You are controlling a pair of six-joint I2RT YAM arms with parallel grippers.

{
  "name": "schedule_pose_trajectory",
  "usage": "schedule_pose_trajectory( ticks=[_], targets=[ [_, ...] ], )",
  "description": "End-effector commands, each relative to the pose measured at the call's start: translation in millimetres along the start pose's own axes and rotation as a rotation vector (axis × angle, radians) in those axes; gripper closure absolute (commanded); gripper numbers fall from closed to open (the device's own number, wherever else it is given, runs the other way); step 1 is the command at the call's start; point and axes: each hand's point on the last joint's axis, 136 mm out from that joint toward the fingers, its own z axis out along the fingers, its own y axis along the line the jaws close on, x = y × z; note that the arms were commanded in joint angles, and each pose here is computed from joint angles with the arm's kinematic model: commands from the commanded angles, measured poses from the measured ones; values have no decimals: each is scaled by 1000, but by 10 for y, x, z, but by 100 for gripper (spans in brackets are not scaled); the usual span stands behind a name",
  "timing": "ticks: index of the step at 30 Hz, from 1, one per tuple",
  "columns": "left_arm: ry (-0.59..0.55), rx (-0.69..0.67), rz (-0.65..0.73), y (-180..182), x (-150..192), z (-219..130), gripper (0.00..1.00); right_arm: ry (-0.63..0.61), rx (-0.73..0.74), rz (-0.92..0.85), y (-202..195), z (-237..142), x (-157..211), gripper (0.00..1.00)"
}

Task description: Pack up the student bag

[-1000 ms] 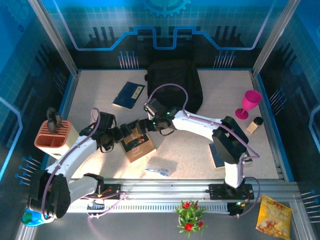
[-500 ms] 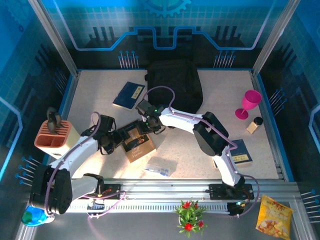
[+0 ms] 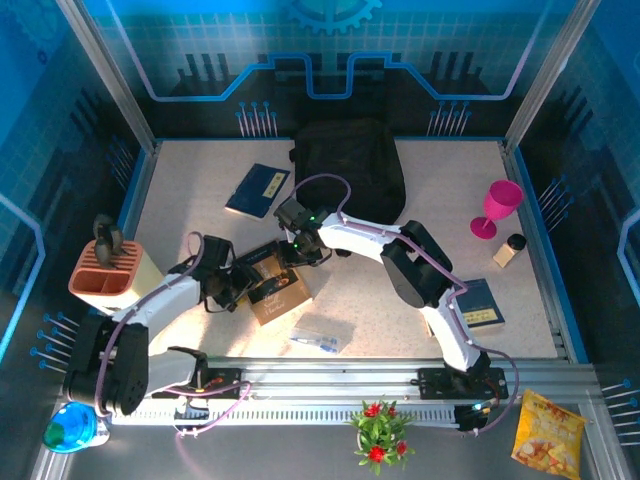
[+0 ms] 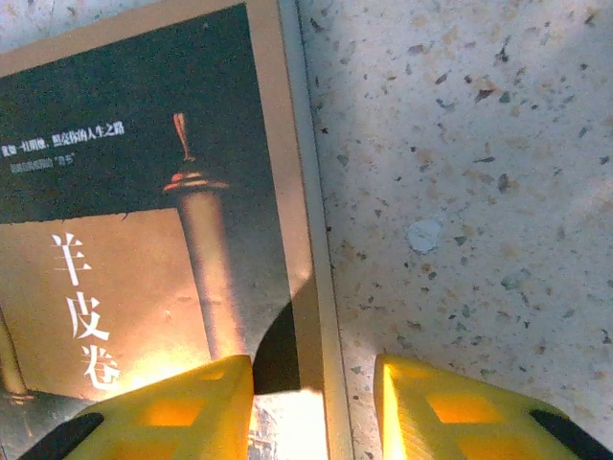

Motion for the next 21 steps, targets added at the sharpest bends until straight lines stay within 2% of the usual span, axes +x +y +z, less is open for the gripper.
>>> schedule_pose_trajectory(
  ticks=[1,9,16,21],
  targets=[
    [25,38,-29,-96,-5,22,38,63,26,50,-153,159,109,62],
    [75,75,-19,-200,24,90,34,84,20,70,-175,208,172,62],
    [53,283,138,-696,16,-236,43,97,49,100,-283,224,206,64],
    [30,460,175,-1012,26,-442,49,99,101,110,-379,221,226,67]
  ],
)
